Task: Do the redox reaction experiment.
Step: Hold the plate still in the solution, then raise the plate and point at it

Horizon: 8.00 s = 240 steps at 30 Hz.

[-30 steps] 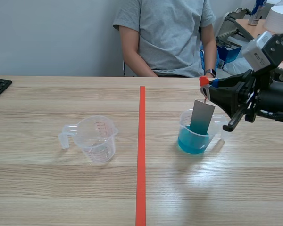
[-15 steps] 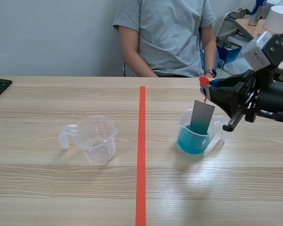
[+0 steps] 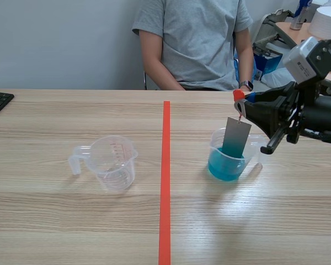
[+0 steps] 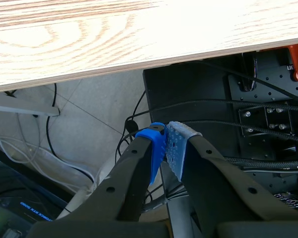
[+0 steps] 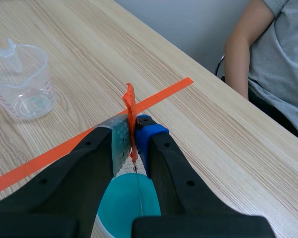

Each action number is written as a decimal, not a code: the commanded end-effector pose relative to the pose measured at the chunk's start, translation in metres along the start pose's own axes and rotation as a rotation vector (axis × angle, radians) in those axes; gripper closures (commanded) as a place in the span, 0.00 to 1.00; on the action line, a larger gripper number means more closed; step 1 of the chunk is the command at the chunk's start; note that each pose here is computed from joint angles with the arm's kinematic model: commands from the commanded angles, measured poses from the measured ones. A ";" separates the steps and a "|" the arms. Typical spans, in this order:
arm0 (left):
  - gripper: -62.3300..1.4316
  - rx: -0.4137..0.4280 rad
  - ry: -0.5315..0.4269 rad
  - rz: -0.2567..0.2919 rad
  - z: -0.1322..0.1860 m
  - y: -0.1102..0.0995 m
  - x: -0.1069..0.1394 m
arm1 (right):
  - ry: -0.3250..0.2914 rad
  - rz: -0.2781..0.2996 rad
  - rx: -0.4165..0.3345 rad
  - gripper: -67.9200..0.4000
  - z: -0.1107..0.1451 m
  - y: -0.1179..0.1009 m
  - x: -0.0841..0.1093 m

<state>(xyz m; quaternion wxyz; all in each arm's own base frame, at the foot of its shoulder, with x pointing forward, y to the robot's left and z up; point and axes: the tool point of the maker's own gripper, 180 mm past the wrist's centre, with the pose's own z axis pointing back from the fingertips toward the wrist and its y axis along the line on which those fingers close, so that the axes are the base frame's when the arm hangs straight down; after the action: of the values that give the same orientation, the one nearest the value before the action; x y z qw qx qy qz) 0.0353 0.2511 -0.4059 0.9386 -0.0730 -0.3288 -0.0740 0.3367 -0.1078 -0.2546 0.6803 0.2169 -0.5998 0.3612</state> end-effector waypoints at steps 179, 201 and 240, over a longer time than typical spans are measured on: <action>0.90 -0.692 -0.742 -0.621 -0.140 -0.313 0.372 | -0.188 0.074 -0.007 0.98 0.044 -0.021 0.158; 0.90 -0.688 -0.789 -0.630 -0.138 -0.329 0.379 | -0.188 0.074 -0.007 0.98 0.044 -0.021 0.158; 0.90 -0.653 -0.754 -0.628 -0.146 -0.325 0.374 | -0.188 0.074 -0.007 0.98 0.044 -0.021 0.158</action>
<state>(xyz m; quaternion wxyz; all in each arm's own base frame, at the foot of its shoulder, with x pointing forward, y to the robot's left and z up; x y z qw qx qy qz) 0.3525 -0.1209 -0.2664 0.6305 -0.2677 -0.5956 -0.4197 0.3269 -0.1150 -0.1034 0.6239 0.2263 -0.6564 0.3587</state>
